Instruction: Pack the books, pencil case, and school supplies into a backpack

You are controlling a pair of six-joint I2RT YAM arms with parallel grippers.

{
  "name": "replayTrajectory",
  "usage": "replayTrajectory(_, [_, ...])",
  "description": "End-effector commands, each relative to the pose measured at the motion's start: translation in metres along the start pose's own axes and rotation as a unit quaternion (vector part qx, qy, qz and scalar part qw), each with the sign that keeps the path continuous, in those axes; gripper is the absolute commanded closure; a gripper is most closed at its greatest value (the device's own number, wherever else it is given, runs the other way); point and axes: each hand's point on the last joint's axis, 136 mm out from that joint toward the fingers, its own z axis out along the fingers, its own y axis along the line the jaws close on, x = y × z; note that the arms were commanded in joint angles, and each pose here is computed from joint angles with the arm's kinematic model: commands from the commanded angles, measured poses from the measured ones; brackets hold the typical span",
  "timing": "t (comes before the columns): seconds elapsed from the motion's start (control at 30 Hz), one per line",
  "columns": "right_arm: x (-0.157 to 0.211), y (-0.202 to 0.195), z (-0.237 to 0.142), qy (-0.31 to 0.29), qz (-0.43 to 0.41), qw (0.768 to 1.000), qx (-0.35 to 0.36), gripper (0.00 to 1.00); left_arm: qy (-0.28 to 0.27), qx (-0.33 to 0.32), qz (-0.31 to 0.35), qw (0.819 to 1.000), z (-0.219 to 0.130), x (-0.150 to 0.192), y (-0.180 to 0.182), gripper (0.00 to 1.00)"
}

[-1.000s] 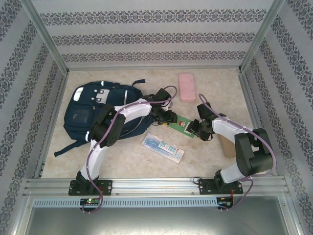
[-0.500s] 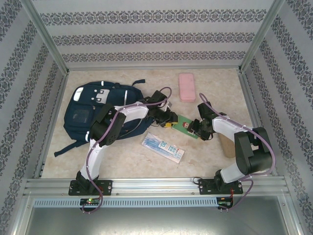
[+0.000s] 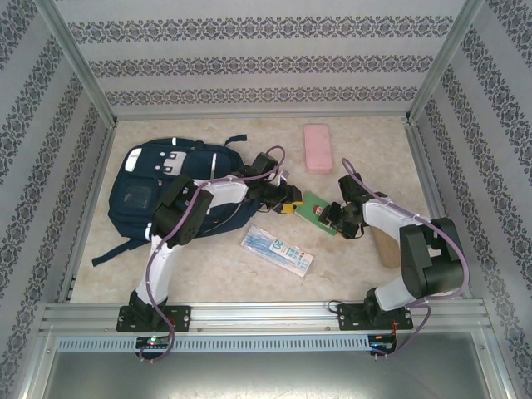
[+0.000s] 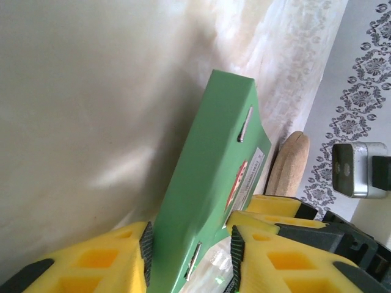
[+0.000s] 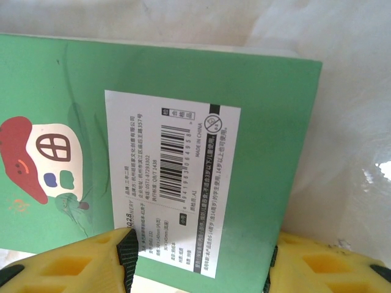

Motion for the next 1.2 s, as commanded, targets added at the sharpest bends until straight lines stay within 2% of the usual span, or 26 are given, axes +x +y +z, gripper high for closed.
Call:
replayTrajectory(0.0, [-0.014, 0.039, -0.001, -0.028, -0.044, 0.994, -0.092, 0.44, 0.062, 0.064, 0.073, 0.993, 0.005, 0.027, -0.049, 0.57])
replayTrajectory(0.2, [-0.014, 0.038, -0.002, -0.025, -0.044, 0.994, -0.1, 0.44, 0.084, 0.139, 0.068, 0.984, 0.01, 0.028, -0.066, 0.58])
replayTrajectory(0.4, [-0.015, 0.039, -0.003, -0.026, -0.043, 0.994, -0.102, 0.44, 0.095, 0.101, 0.09, 0.986, 0.01, 0.034, -0.056, 0.56])
replayTrajectory(0.53, [-0.016, 0.041, -0.003, -0.024, -0.044, 0.993, -0.105, 0.44, 0.096, 0.178, 0.077, 0.976, 0.011, 0.031, -0.076, 0.57])
replayTrajectory(0.73, [-0.016, 0.042, -0.004, -0.025, -0.042, 0.993, -0.105, 0.44, 0.089, 0.184, 0.082, 0.975, 0.011, 0.029, -0.08, 0.55])
replayTrajectory(0.87, [-0.016, 0.042, -0.004, -0.026, -0.042, 0.993, -0.106, 0.44, 0.099, 0.126, 0.104, 0.982, 0.014, 0.036, -0.066, 0.53])
replayTrajectory(0.93, [-0.017, 0.043, -0.005, -0.026, -0.042, 0.993, -0.107, 0.44, 0.127, 0.116, 0.134, 0.976, 0.014, 0.05, -0.069, 0.55])
replayTrajectory(1.07, [-0.018, 0.044, -0.007, -0.027, -0.047, 0.993, -0.105, 0.44, 0.155, 0.1, 0.15, 0.971, 0.011, 0.063, -0.068, 0.59])
replayTrajectory(1.17, [-0.018, 0.041, -0.008, -0.027, -0.05, 0.994, -0.096, 0.44, 0.157, 0.031, 0.161, 0.974, 0.002, 0.069, -0.049, 0.59])
